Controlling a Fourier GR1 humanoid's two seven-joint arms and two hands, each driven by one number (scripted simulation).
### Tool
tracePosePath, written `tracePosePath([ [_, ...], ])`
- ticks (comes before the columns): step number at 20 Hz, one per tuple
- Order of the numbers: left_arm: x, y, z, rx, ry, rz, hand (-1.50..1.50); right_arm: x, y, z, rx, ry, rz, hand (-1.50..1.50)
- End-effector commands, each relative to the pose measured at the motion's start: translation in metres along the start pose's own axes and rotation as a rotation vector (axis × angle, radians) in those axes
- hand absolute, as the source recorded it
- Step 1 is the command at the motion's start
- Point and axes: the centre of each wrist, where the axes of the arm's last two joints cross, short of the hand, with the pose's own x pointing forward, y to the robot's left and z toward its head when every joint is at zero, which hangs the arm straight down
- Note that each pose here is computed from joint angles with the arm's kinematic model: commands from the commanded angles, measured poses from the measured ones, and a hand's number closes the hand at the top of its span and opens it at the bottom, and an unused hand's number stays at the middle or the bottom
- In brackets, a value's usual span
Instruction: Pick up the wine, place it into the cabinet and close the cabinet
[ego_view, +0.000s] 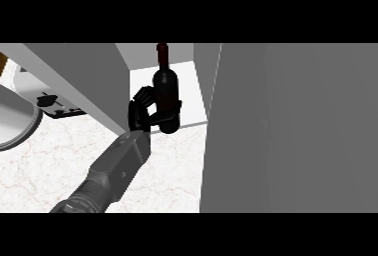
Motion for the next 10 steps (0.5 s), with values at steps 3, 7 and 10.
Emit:
tracePosePath([
  [3,0.016,-0.015,-0.009,0.000,-0.004,-0.002,1.50,0.000,-0.003,0.000,-0.004,-0.010,-0.017,-1.50],
  [7,0.023,-0.021,-0.012,0.014,-0.029,-0.014,1.50,0.000,-0.001,0.005,0.016,-0.007,-0.037,-1.50],
  [10,0.034,-0.030,-0.018,-0.005,-0.039,0.007,1.50,-0.004,-0.007,0.005,-0.013,0.004,-0.005,-1.50],
])
